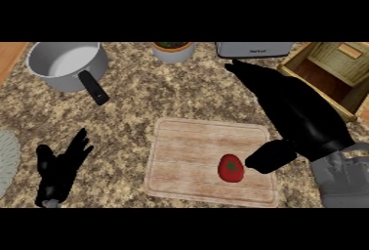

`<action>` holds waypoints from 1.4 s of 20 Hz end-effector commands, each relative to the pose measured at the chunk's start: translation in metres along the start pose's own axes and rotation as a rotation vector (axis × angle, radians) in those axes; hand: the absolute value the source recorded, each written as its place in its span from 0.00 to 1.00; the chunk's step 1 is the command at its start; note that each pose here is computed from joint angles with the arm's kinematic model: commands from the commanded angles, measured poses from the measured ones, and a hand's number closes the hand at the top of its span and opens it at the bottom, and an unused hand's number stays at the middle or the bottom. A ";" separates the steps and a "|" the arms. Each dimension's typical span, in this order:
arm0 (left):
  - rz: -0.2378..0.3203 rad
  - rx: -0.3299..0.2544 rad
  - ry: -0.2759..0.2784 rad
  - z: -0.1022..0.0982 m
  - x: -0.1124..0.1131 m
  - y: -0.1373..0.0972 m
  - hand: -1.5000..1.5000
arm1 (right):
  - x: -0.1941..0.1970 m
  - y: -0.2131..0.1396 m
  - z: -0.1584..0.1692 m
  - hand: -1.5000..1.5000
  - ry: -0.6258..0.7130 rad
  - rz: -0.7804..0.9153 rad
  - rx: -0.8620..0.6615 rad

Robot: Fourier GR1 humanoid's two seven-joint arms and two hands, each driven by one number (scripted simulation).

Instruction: Pick the tomato from the cutting board and place it in the basket

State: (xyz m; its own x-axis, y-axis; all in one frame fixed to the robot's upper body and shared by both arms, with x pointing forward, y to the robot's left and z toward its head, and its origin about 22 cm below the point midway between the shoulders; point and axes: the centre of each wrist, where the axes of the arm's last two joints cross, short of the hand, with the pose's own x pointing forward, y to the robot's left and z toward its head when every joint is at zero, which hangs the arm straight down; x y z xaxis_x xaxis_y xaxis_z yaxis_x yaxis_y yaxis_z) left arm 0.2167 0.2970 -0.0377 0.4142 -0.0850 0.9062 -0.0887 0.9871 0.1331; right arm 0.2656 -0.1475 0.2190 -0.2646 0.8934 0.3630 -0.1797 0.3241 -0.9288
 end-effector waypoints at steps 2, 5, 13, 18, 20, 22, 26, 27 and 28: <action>-0.017 0.028 0.150 0.018 -0.036 0.019 0.50 | 0.005 -0.026 0.025 0.00 0.068 0.142 0.202; -0.019 -0.001 0.153 0.020 -0.037 0.014 0.50 | -0.002 -0.051 0.025 0.00 0.104 0.165 0.251; -0.014 0.004 0.130 0.015 -0.028 0.006 0.50 | 0.003 -0.063 0.056 0.00 0.118 0.139 0.314; -0.018 -0.012 0.132 0.006 -0.025 0.007 0.50 | 0.005 -0.066 0.063 0.00 0.119 0.071 0.287; -0.016 -0.033 0.123 0.012 -0.029 0.009 0.50 | 0.004 -0.050 0.061 0.00 0.121 0.057 0.298; -0.033 -0.038 0.131 0.015 -0.034 -0.002 0.50 | 0.007 -0.043 0.054 0.00 0.129 0.046 0.288; -0.021 -0.030 0.129 0.010 -0.023 -0.001 0.50 | 0.003 -0.015 0.058 0.00 0.113 0.028 0.271; -0.025 -0.042 0.120 0.014 -0.019 0.011 0.50 | 0.003 -0.011 0.051 0.00 0.120 0.032 0.287; -0.039 -0.036 0.133 0.012 -0.027 0.001 0.50 | 0.003 -0.001 0.049 0.00 0.129 0.045 0.281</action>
State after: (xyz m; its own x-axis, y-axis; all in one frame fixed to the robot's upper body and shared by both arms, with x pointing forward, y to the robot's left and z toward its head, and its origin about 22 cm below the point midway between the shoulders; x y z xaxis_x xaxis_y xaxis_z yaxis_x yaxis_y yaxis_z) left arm 0.2160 0.2969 -0.0327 0.4000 -0.1005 0.9110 -0.0425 0.9909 0.1280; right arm 0.2207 -0.1715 0.2429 -0.2506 0.9104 0.3292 -0.4385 0.1965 -0.8770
